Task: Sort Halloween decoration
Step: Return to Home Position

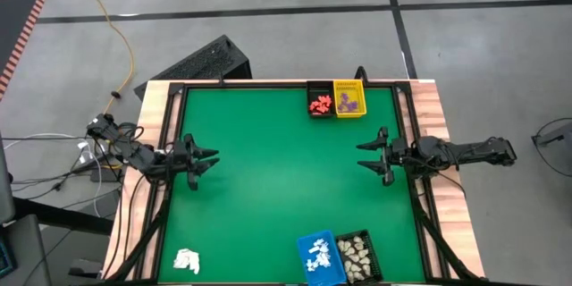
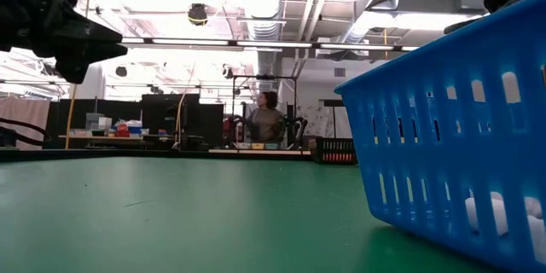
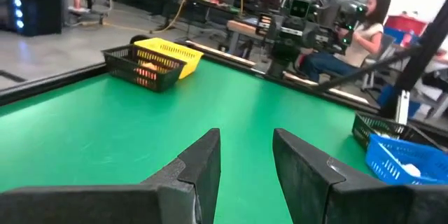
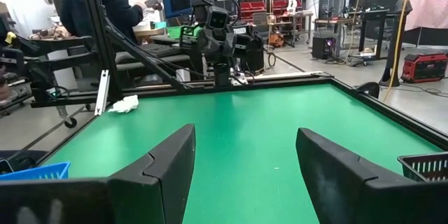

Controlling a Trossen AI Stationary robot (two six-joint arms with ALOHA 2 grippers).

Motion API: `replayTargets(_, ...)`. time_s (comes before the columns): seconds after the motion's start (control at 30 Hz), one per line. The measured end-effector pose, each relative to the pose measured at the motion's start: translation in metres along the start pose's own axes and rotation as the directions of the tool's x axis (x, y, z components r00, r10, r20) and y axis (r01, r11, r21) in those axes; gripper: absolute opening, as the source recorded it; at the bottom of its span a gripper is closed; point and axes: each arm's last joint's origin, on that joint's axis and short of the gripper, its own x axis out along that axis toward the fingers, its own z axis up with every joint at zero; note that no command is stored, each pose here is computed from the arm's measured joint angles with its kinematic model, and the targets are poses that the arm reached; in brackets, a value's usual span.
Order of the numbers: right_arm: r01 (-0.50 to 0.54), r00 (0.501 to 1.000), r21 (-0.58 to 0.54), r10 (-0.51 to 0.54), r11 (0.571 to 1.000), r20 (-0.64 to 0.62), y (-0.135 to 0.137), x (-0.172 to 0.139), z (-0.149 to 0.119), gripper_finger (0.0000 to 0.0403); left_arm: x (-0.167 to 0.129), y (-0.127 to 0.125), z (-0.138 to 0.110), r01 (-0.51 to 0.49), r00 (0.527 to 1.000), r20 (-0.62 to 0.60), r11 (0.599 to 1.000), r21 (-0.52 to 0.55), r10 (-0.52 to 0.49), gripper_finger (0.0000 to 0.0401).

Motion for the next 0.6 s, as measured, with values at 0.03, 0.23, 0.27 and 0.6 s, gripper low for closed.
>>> replayTargets(0.03, 0.0, 1.0, 0.0, 0.0, 1.0, -0.001, 0.0, 0.0, -0.0001, 0.0244, 0.0, 0.0001, 0.0, -0.003, 1.0, 0.0, 1.0, -0.011, 0.003, 0.0121)
replayTargets(0.23, 0.0, 1.0, 0.0, 0.0, 1.0, -0.001, 0.0, 0.0, -0.0002, 0.0244, 0.0, -0.0006, -0.0001, 0.02, 1.0, -0.005, 1.0, -0.017, -0.02, 0.0121)
replayTargets(0.27, 0.0, 1.0, 0.0, 0.0, 1.0, -0.001, 0.0, 0.0, -0.0002, 0.0244, 0.0, -0.0007, -0.0001, 0.022, 1.0, -0.006, 1.0, -0.017, -0.022, 0.0121)
replayTargets(0.6, 0.001, 1.0, 0.0, -0.001, 1.0, -0.002, 0.0, 0.0, -0.0004, 0.0244, 0.0, -0.0007, -0.0002, 0.024, 1.0, -0.007, 1.0, -0.018, -0.025, 0.0121)
